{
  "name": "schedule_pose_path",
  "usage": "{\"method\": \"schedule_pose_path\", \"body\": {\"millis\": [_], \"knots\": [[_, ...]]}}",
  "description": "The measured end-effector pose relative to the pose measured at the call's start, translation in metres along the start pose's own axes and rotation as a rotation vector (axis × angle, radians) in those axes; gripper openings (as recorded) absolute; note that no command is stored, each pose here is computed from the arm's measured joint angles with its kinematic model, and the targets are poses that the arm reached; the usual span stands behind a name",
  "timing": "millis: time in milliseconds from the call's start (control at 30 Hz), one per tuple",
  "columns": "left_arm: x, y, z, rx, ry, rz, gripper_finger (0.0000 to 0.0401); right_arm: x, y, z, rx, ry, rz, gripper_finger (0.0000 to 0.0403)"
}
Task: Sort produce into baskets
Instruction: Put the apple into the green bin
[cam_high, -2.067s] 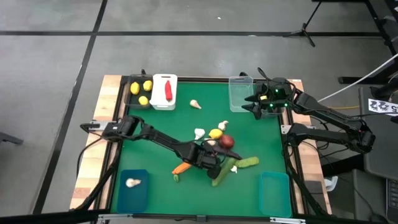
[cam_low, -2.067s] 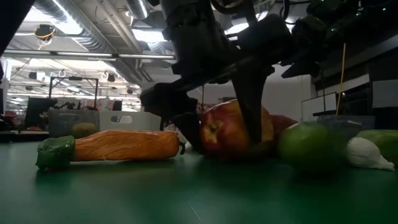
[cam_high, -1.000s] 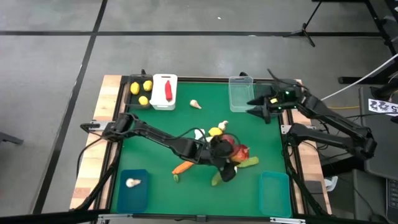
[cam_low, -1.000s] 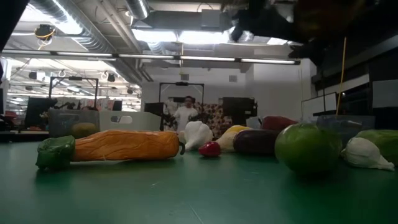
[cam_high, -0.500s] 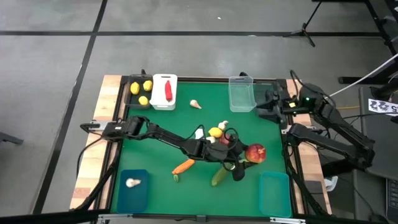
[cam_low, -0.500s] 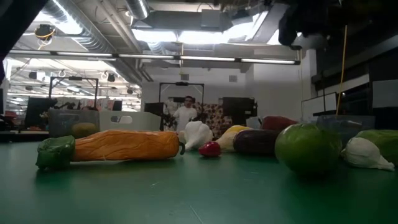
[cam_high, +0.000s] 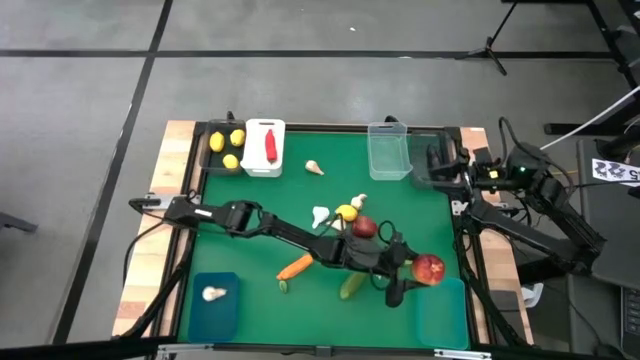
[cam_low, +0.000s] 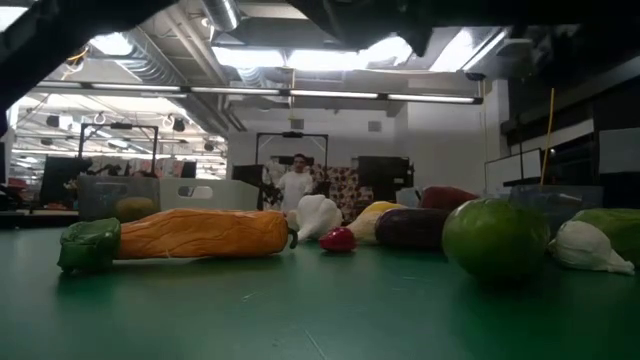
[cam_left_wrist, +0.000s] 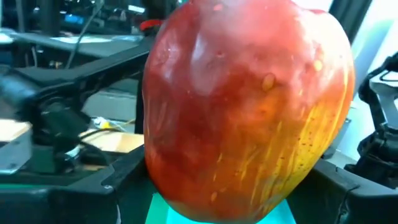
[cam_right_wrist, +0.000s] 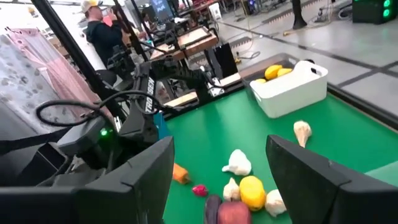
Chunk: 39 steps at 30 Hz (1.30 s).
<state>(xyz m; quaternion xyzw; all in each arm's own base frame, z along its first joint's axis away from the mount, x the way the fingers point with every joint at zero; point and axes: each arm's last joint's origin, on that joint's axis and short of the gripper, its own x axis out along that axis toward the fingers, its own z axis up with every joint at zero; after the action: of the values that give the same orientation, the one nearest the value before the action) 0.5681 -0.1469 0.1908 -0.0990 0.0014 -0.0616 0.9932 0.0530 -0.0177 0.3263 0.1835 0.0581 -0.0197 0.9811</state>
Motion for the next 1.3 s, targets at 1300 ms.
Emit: {"method": "schedule_pose_path", "body": {"millis": [1300], "knots": [[0.025, 0.006, -0.058, 0.062, 0.065, -0.059, 0.0287, -0.003, -0.002, -0.017, -0.006, 0.166, -0.014, 0.0253]]}}
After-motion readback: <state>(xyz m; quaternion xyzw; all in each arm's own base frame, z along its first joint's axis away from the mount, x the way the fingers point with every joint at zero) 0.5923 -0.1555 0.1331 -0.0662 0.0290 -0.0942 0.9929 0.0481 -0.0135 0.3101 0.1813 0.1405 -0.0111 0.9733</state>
